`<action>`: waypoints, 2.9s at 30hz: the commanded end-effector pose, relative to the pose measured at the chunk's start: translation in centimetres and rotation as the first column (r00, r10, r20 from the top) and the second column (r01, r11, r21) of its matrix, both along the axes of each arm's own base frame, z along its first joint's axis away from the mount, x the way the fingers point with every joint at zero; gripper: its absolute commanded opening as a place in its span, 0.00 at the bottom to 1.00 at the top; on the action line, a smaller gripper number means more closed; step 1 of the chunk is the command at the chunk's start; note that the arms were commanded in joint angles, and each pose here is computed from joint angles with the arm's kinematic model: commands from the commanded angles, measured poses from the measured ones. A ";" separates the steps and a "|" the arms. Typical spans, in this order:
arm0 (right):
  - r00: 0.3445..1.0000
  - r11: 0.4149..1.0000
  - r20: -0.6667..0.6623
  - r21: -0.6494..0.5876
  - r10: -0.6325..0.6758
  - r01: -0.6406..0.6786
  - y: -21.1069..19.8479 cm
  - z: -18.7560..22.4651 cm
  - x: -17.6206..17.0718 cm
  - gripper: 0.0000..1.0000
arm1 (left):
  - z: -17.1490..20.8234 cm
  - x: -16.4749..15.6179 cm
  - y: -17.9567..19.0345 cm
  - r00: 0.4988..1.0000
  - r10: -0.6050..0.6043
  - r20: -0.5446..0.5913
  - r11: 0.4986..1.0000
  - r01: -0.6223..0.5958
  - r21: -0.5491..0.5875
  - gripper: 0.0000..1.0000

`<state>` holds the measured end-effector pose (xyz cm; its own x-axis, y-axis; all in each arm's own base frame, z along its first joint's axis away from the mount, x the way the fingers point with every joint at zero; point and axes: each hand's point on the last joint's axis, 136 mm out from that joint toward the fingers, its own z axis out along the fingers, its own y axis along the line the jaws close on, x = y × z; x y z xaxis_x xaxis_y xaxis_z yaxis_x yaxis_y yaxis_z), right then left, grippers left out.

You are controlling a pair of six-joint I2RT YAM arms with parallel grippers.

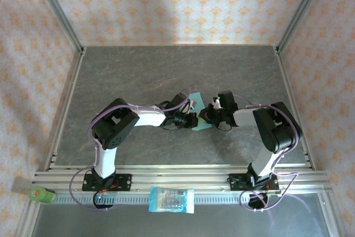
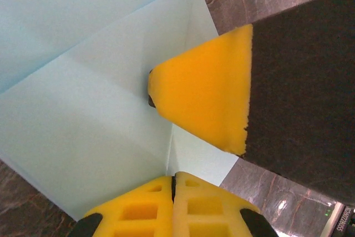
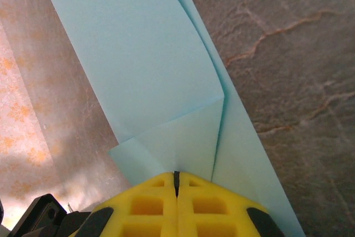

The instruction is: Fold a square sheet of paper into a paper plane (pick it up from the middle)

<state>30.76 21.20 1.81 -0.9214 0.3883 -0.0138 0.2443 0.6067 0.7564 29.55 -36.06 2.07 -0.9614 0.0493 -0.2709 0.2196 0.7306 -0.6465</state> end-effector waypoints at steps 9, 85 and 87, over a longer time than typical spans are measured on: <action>0.987 0.988 -0.153 -0.151 -0.039 0.016 -2.5 -4.9 -3.3 0.00 | -3.1 -4.8 3.6 0.987 -0.098 -0.125 0.985 0.114 0.128 0.00; 0.987 0.991 -0.103 -0.071 -0.122 0.115 -2.6 -1.9 -3.5 0.00 | 7.3 0.2 1.1 0.981 0.187 0.057 0.958 -0.169 -0.231 0.00; 0.985 0.990 -0.105 -0.053 -0.138 0.133 -2.6 -1.8 -3.7 0.00 | 6.8 0.0 -0.3 0.989 0.144 0.047 0.966 -0.130 -0.222 0.00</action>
<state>28.48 20.05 1.90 -0.8952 0.4454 0.0135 0.3027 0.5856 0.7519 29.47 -33.97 7.94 -0.9319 -0.1730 -0.3189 0.1387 0.6422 -0.7539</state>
